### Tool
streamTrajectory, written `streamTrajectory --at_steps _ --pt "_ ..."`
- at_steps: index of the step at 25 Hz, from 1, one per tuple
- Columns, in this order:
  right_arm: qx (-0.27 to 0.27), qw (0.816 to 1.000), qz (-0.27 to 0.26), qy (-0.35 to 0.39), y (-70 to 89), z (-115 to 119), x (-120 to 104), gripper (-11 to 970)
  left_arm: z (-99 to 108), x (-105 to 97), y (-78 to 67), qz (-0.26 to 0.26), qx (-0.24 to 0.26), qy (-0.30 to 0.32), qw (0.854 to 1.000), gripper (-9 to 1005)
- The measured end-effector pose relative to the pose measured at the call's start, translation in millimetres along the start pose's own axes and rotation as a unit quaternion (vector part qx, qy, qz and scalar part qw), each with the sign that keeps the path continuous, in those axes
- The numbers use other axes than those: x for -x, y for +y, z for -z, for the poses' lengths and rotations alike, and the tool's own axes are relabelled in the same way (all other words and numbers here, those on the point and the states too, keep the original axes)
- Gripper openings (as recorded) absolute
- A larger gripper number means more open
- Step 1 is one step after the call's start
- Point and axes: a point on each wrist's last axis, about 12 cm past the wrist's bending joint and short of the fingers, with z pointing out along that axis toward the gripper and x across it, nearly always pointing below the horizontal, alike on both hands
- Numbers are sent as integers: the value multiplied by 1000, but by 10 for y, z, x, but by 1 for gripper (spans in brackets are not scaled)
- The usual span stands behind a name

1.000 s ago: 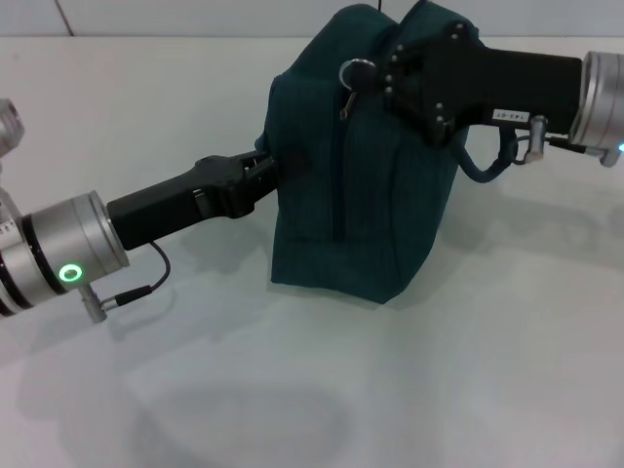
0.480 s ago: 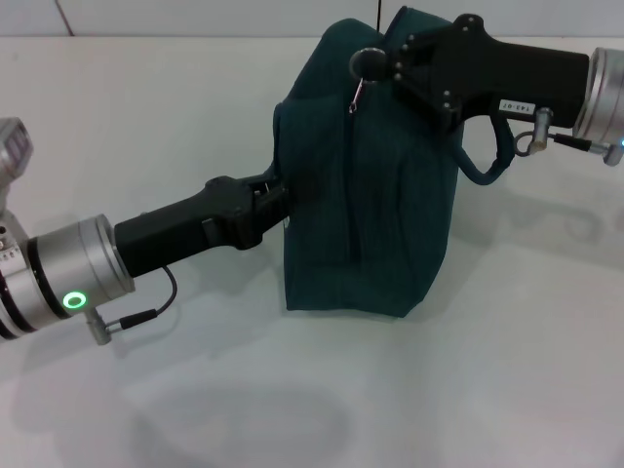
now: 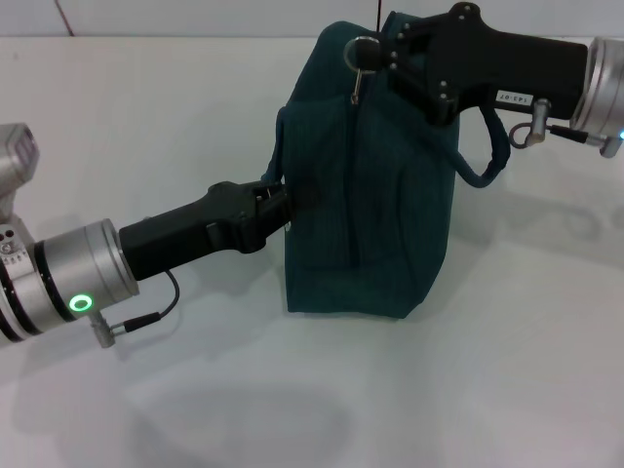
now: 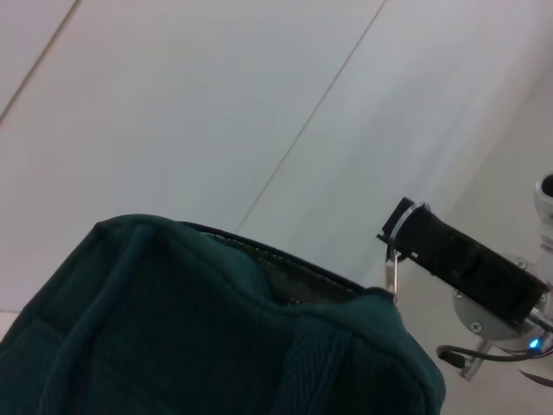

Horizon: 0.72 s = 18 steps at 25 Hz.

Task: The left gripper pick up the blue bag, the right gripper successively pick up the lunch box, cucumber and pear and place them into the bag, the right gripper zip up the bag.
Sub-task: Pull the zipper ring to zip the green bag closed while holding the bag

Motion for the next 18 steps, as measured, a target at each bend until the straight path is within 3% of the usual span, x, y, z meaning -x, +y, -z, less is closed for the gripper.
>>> streamTrajectory --at_steps 18 --pt "-39 999 -18 8 -90 -7 -77 10 77 -93 -48 -18 -6 -5 1000 55"
